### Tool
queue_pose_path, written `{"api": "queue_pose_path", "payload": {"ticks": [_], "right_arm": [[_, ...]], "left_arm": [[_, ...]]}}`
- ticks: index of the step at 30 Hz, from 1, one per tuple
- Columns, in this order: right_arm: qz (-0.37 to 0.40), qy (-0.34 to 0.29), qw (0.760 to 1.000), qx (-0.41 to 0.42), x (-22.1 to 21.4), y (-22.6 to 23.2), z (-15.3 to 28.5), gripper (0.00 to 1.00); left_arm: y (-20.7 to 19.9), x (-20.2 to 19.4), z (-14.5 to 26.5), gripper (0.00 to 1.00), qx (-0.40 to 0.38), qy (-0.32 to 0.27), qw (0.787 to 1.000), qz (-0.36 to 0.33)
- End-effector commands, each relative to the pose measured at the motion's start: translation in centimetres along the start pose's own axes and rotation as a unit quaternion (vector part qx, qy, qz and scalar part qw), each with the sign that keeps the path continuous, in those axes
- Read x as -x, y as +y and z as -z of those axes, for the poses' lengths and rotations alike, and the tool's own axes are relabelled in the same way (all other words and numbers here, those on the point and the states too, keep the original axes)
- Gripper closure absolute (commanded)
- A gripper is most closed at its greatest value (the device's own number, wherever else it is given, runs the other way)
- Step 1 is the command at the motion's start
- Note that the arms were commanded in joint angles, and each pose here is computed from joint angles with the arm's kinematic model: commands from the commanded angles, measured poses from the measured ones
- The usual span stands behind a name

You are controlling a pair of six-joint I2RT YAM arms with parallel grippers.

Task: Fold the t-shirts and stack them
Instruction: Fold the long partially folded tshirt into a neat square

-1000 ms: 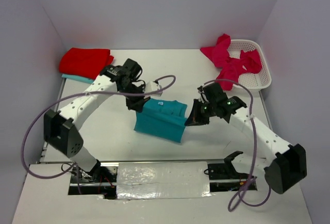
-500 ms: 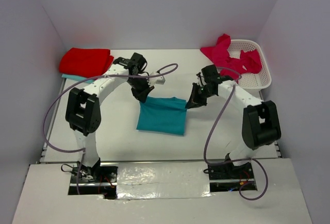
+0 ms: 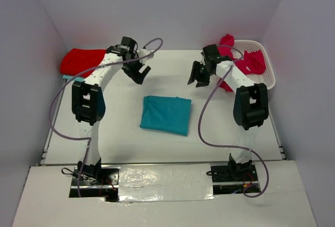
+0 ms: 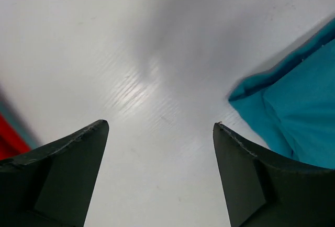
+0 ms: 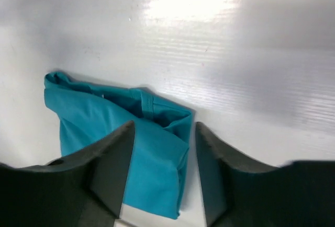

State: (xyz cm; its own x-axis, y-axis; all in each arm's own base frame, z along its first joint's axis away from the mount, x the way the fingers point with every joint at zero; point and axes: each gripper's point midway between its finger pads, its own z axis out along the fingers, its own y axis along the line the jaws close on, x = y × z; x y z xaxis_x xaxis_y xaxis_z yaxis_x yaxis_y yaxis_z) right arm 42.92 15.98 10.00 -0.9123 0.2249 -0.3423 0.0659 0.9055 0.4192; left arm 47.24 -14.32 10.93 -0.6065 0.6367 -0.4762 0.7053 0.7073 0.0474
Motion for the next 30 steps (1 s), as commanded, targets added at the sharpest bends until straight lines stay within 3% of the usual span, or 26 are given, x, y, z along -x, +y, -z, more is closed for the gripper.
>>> {"api": "queue_pose_path", "payload": {"ticks": [1, 2, 3, 4, 7, 14, 19, 22, 27, 30], "right_arm": [[0.048, -0.085, 0.995, -0.022, 2.6, 1.5, 6.4, 0.47], [0.064, -0.079, 0.994, -0.034, 1.2, 1.3, 6.3, 0.52], [0.07, -0.078, 0.994, -0.032, 0.3, 1.4, 6.6, 0.55], [0.079, -0.104, 0.991, -0.013, 0.3, 2.4, 8.0, 0.57], [0.074, -0.064, 0.995, 0.029, -3.8, 2.1, 6.0, 0.47], [0.089, -0.017, 0.995, 0.048, -5.8, 1.0, 1.9, 0.42], [0.074, 0.004, 0.994, 0.075, -7.1, 1.2, 0.2, 0.41], [0.073, 0.011, 0.994, 0.083, -7.6, 1.3, -0.4, 0.42], [0.07, 0.015, 0.993, 0.091, -7.7, 1.3, -0.9, 0.43], [0.069, 0.016, 0.994, 0.088, -7.6, 1.3, -1.1, 0.44]], "left_arm": [[1.0, 3.2, 6.5, 0.07, 0.021, -0.092, 0.995, 0.042], [-0.7, 2.1, 5.9, 0.24, 0.0, -0.084, 0.996, 0.04], [-2.1, 2.7, 7.6, 0.33, -0.008, -0.107, 0.994, 0.03], [-3.4, 3.0, 7.5, 0.36, -0.027, -0.122, 0.992, 0.021], [-6.0, 0.9, 4.6, 0.14, -0.054, -0.097, 0.994, 0.017], [-8.0, 1.2, -0.4, 0.04, -0.139, -0.086, 0.985, 0.057], [-9.0, -0.7, -3.1, 0.1, -0.159, -0.05, 0.983, 0.078], [-9.4, -1.0, -3.7, 0.21, -0.167, -0.051, 0.981, 0.085], [-10.1, -0.7, -4.3, 0.28, -0.18, -0.056, 0.978, 0.088], [-10.6, -0.8, -4.8, 0.39, -0.188, -0.05, 0.977, 0.089]]}}
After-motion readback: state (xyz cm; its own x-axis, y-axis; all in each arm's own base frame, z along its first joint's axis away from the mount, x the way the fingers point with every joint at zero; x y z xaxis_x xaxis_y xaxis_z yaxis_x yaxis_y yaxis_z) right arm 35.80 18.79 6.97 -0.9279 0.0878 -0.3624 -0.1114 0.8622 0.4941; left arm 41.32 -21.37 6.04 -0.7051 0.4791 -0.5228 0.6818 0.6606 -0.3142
